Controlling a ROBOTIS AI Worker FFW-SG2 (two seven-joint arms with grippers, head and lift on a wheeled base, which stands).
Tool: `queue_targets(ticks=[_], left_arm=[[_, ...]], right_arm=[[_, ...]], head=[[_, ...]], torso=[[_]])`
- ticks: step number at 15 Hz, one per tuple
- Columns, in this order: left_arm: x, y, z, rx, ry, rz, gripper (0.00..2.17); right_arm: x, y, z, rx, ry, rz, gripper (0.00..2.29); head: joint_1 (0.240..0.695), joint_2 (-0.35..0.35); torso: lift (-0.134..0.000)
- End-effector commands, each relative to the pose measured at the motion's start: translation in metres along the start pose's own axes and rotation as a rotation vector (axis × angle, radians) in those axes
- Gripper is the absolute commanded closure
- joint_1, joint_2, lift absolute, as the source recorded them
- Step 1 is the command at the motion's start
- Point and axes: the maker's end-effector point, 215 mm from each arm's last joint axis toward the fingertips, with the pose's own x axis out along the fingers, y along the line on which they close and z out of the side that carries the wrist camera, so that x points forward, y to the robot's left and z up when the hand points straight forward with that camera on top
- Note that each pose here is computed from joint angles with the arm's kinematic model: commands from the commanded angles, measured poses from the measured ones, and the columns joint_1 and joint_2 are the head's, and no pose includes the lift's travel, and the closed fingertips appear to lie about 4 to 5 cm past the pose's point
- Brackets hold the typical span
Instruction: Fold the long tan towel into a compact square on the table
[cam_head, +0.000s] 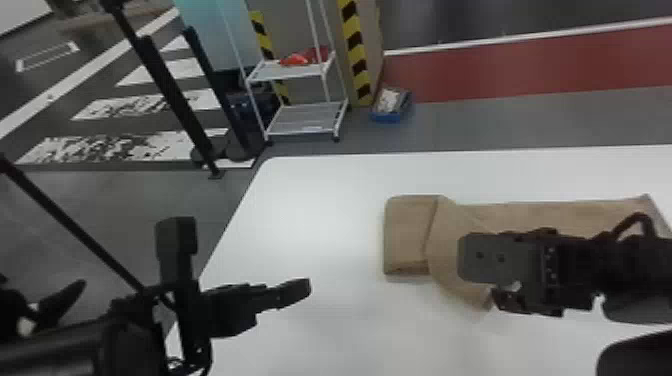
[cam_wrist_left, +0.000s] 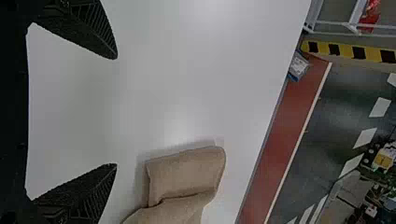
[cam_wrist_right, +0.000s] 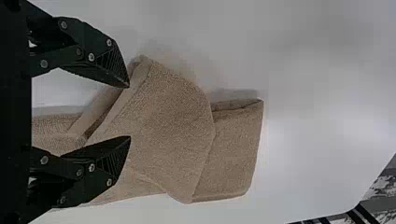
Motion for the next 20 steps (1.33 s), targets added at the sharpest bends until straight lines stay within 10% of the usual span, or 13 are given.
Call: queue_targets(ticks=[1, 5, 11, 20], left_arm=[[0.002, -0.001, -0.006, -0.013, 0.016, -0.004, 0.06], [0.003, 0.0, -0.014, -0.022, 0.033, -0.011, 0.06], [0.002, 0.002, -0.022, -0.029, 0.047, -0.014, 0.06], [0.003, -0.008, -0.032, -0.03, 0.066, -0.049, 0.07]], right_arm=[[0.008, 0.007, 0.0, -0.023, 0.015, 0.017, 0.59], [0.022, 0.011, 0.004, -0.031, 0.034, 0.037, 0.59], [0.015, 0.018, 0.01, -0.037, 0.014, 0.057, 1.32], [-0.018, 0.051, -0.008, -0.004, 0.008, 0.065, 1.32]], head=[[0.695, 0.35], [0.695, 0.35], [0.695, 0.35], [0.695, 0.35]], torso=[[-0.125], [-0.125], [-0.125], [-0.125]])
